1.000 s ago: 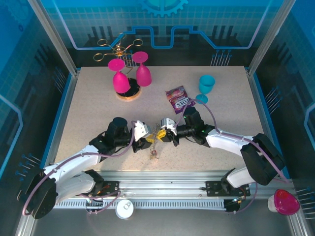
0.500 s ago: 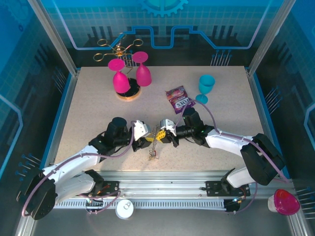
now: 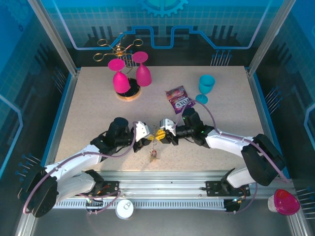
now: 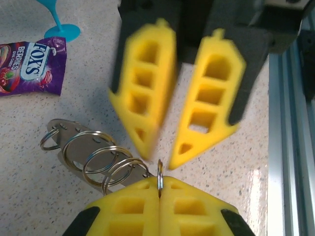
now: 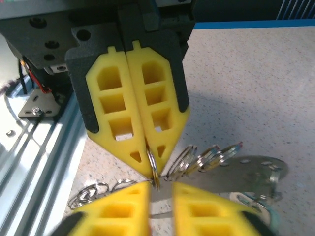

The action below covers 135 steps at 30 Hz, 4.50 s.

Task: Put the keys on the keyring

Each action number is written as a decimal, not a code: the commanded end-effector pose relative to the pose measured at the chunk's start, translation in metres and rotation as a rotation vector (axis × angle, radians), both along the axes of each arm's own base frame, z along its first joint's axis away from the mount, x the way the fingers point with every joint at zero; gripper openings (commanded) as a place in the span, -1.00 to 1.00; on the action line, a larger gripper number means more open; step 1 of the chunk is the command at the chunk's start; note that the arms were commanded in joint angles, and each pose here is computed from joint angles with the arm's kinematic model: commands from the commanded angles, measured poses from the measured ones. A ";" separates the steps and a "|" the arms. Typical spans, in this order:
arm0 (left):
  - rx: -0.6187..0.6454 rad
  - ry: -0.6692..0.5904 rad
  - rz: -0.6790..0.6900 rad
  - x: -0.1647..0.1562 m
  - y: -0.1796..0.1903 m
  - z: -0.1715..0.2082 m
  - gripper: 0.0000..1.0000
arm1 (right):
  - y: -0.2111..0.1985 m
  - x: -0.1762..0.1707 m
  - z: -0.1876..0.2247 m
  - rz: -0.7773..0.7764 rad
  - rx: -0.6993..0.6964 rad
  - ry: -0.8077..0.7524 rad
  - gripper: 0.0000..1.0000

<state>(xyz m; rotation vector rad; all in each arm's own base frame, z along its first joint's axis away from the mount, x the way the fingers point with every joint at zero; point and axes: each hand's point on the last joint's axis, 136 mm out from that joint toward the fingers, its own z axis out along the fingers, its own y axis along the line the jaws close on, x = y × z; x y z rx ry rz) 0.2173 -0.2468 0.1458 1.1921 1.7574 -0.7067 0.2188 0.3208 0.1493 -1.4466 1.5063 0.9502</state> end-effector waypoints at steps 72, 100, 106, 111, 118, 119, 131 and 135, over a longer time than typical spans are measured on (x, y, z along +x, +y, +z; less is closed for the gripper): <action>-0.020 -0.125 0.012 -0.020 0.003 0.002 -0.38 | -0.008 -0.018 0.024 0.045 0.140 -0.192 -1.00; -0.136 -0.155 -0.020 -0.014 -0.014 0.018 -0.94 | -0.006 -0.024 0.034 0.082 0.187 -0.168 -1.00; -0.060 -0.222 -0.006 -0.010 -0.006 0.024 -1.00 | -0.016 -0.008 0.023 -0.025 0.070 -0.232 -0.51; 0.115 -0.236 -0.069 -0.011 -0.002 0.023 -1.00 | -0.020 -0.012 0.016 -0.013 -0.076 -0.319 -0.43; 0.254 -0.235 -0.149 -0.007 -0.002 0.021 -1.00 | -0.013 -0.020 0.023 0.021 -0.091 -0.353 -0.50; 0.261 -0.239 -0.160 -0.007 -0.003 0.022 -1.00 | -0.013 -0.020 0.023 0.021 -0.090 -0.353 -0.50; 0.257 -0.240 -0.213 -0.004 -0.015 0.030 -1.00 | 0.001 -0.017 0.029 0.018 -0.020 -0.343 -0.47; 0.249 -0.237 -0.223 -0.005 -0.017 0.033 -1.00 | 0.005 -0.017 0.029 0.025 -0.007 -0.341 -0.52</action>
